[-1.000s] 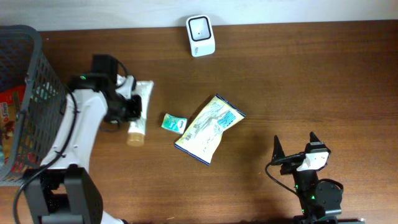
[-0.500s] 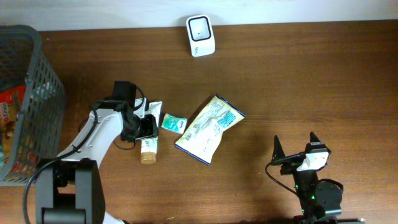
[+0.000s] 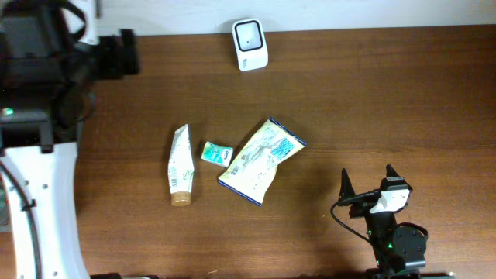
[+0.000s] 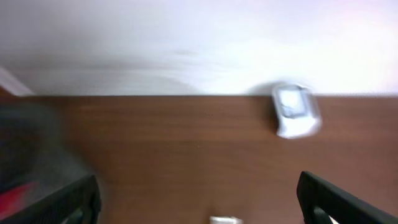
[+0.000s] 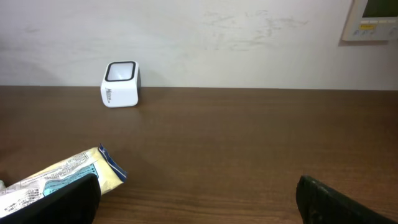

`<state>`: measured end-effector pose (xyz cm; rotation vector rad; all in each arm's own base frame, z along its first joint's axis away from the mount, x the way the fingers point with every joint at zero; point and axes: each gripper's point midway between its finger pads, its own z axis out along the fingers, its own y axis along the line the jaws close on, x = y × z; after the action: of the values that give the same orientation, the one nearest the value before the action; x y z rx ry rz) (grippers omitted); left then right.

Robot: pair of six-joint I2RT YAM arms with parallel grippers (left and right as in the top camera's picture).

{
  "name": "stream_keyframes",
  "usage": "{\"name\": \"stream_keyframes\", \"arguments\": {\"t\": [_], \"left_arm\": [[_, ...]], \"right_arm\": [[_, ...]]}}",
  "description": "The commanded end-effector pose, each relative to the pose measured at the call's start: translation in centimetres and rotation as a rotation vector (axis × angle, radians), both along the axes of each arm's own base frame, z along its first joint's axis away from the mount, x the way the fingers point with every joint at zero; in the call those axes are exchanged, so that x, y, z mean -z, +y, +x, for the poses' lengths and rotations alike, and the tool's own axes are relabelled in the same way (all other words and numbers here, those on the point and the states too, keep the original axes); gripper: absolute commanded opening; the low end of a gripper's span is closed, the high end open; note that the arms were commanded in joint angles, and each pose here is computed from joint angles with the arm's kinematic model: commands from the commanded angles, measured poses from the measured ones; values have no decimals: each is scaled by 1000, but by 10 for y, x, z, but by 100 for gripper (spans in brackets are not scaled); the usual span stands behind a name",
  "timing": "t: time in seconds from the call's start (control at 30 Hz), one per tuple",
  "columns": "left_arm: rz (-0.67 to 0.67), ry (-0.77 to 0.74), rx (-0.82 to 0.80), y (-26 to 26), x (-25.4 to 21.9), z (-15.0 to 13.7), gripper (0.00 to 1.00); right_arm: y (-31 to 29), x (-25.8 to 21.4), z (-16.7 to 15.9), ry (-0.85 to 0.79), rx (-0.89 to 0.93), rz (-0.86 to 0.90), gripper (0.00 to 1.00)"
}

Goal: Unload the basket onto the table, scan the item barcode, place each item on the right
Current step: 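Set the toothpaste tube down left of the mint box, then grasp the spaghetti pack in the basket with the left gripper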

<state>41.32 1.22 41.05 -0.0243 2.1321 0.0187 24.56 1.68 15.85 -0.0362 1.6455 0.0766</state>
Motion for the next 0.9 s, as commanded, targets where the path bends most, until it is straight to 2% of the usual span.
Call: {"name": "stream_keyframes", "arguments": {"t": [0.0,0.07,0.13,0.2,0.37,0.43,0.6,0.87], "left_arm": [[163,16,-398,111,-7,-22,99],[160,30,-576,166,-6,-45,99],[130,43,-674,197,0,-61,99],[113,85,-717,218,16,-71,99],[78,288,-809,260,101,-87,99],[105,381,-781,273,138,-83,99],[159,485,-734,308,194,-63,99],[125,683,-564,333,302,-53,99]], "right_arm": [[1,3,0,5,0,10,99],[1,3,0,5,0,10,99],[1,3,0,5,0,10,99],[1,3,0,5,0,10,99],[1,3,0,5,0,10,99],[1,3,0,5,0,10,99],[1,3,0,5,0,10,99],[1,3,0,5,0,10,99]]}}
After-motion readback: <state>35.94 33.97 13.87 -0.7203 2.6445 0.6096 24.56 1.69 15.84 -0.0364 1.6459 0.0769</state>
